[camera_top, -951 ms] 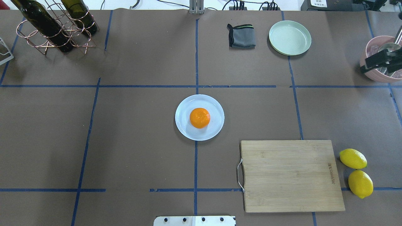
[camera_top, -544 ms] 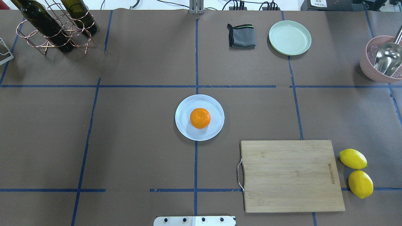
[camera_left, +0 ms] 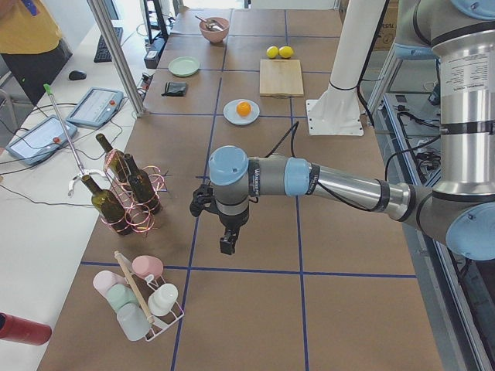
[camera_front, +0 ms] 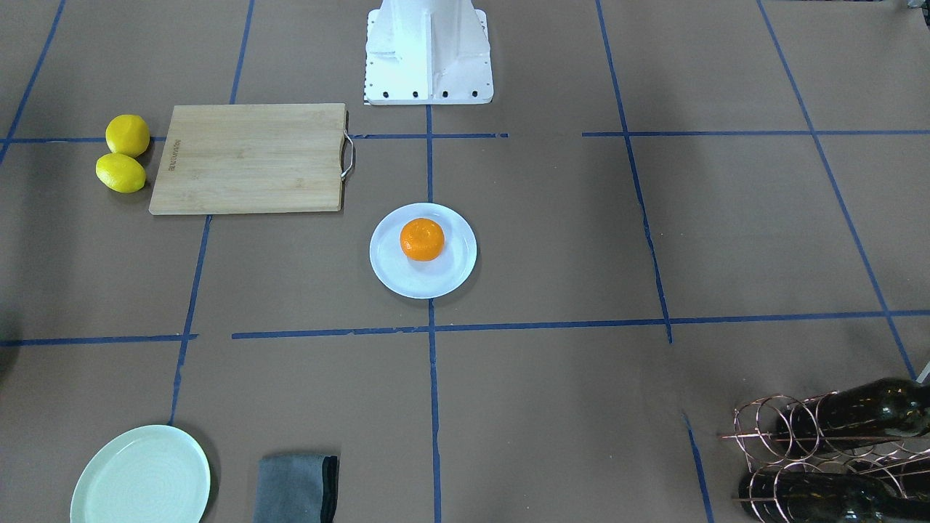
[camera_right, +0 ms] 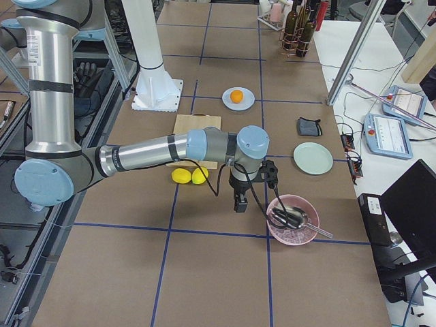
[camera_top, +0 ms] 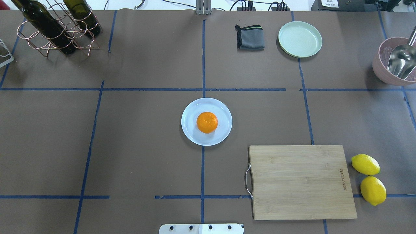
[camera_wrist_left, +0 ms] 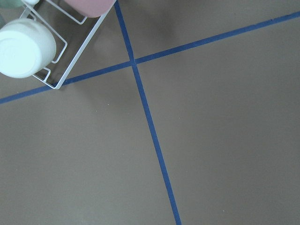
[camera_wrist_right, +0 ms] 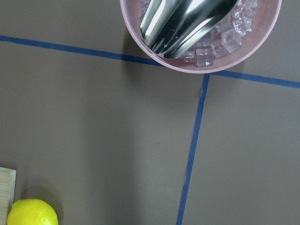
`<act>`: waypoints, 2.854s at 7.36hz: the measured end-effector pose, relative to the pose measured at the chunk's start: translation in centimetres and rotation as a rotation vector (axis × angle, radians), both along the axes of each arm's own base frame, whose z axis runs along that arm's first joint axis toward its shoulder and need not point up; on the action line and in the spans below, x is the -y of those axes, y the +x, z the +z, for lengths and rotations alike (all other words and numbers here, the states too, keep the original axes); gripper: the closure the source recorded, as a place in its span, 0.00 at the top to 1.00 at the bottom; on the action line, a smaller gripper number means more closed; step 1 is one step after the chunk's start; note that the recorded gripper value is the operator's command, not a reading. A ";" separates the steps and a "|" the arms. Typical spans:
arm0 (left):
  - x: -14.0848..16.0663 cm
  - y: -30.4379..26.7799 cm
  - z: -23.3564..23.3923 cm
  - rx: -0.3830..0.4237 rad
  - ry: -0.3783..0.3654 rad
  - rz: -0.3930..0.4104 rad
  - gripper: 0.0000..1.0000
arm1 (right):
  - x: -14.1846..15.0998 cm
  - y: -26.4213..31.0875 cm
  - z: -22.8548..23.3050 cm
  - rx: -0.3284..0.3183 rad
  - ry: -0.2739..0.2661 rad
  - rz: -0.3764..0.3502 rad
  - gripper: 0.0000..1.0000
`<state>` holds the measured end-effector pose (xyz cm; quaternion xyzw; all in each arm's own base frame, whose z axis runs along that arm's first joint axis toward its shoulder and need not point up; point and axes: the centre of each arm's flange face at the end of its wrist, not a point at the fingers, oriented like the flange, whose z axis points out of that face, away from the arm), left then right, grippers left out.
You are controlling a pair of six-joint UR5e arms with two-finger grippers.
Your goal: Pick orange to plate
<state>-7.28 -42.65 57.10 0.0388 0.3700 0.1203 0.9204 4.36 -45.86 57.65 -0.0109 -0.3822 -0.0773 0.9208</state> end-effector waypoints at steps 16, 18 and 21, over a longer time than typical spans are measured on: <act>1.1 0.2 3.2 -0.074 -0.050 -0.012 1.00 | -2.4 -0.1 1.7 0.013 -0.025 0.003 1.00; 0.9 0.0 4.1 -0.042 -0.052 -0.008 1.00 | -2.2 0.0 1.5 0.011 -0.021 0.003 1.00; 1.3 0.0 3.8 -0.029 -0.008 -0.005 1.00 | -2.3 -0.1 1.6 0.012 -0.018 -0.002 1.00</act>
